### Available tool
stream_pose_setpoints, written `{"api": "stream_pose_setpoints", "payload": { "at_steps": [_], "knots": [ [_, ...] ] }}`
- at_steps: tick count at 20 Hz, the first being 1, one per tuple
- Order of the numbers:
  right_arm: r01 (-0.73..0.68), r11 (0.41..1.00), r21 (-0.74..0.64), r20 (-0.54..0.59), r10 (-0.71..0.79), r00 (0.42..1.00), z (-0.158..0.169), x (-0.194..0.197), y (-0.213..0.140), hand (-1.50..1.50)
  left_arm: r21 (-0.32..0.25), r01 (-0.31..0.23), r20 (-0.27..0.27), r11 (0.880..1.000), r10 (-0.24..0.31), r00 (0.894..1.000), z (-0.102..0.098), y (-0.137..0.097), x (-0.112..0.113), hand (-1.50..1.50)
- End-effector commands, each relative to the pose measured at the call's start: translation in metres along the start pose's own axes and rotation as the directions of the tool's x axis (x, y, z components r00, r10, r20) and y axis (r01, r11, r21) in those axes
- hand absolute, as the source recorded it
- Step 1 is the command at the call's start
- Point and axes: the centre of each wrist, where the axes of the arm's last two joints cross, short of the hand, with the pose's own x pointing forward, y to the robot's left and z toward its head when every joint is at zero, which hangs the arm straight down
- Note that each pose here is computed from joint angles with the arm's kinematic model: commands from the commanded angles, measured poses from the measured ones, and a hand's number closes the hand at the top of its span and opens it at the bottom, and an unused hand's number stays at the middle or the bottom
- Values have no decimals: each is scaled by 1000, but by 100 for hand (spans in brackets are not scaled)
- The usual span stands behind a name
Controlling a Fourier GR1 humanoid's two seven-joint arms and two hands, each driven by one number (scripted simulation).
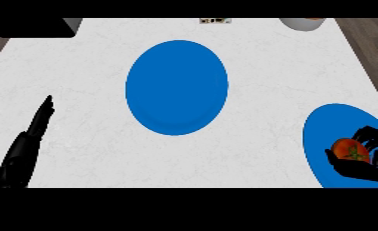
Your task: Pick the tomato from the plate and place it in the plate
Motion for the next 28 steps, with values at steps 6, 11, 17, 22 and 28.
{"api": "stream_pose_setpoints", "payload": {
  "at_steps": [6, 11, 17, 22, 28],
  "knots": [
    [-84, 903, -421, -33, 77, 996, 78, 89, -30, 150, 9, -6, -26, 1000, 6, 1000, 4, -10, 2, 0],
    [30, 868, -496, 175, 66, 982, 124, 156, -46, 150, -8, -3, -3, 1000, 3, 1000, -4, 3, 1, 0],
    [143, 888, -437, 349, 21, 937, 159, 226, -46, 150, -36, -6, 26, 999, 7, 1000, -5, -7, 12, 0],
    [136, 916, -378, 419, 38, 907, 164, 289, -31, 150, -22, -7, 16, 1000, 7, 1000, -21, 2, 14, 0],
    [207, 924, -321, 410, -61, 910, 143, 343, -6, 150, -37, -3, 25, 999, 4, 1000, -22, -8, 25, 0]
  ]
}}
